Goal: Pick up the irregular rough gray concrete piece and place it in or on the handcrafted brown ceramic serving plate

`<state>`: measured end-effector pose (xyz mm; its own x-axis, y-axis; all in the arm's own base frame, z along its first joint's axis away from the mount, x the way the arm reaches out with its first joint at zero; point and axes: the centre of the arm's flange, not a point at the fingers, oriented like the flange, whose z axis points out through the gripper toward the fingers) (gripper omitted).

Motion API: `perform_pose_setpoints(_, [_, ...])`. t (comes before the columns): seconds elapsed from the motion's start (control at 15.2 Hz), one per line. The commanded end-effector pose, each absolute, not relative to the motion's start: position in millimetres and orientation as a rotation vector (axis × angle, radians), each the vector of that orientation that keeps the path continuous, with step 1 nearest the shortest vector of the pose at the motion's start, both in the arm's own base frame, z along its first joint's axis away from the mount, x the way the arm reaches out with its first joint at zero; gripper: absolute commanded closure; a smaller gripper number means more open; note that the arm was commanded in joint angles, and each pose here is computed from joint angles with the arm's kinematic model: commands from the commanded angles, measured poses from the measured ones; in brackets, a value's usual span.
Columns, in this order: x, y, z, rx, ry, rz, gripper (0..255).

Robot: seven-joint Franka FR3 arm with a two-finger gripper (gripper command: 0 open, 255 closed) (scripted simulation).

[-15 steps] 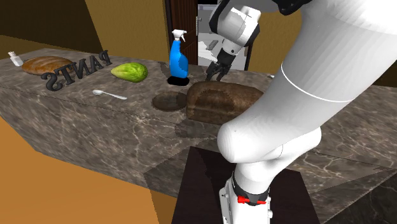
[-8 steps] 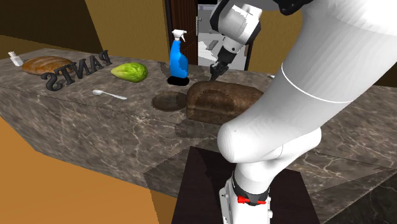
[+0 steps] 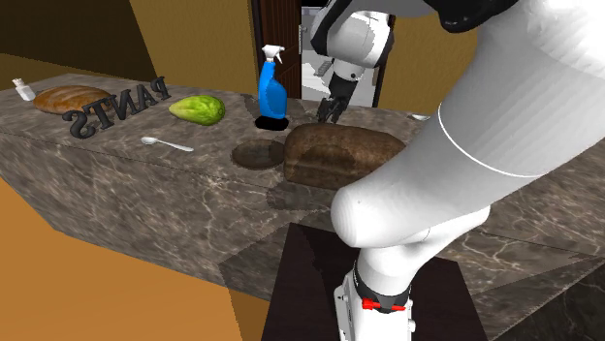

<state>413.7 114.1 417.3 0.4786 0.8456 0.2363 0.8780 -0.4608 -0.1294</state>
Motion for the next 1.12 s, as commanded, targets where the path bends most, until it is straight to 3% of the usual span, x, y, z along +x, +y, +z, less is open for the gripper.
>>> perform_pose_setpoints(0.0, [388, 117, 420, -2.512, -1.763, -0.174, 0])
perform_pose_setpoints(0.53, [388, 121, 380, -2.512, -1.789, -0.171, 0])
perform_pose_setpoints(1.06, [388, 121, 380, -2.512, -1.789, -0.171, 0])
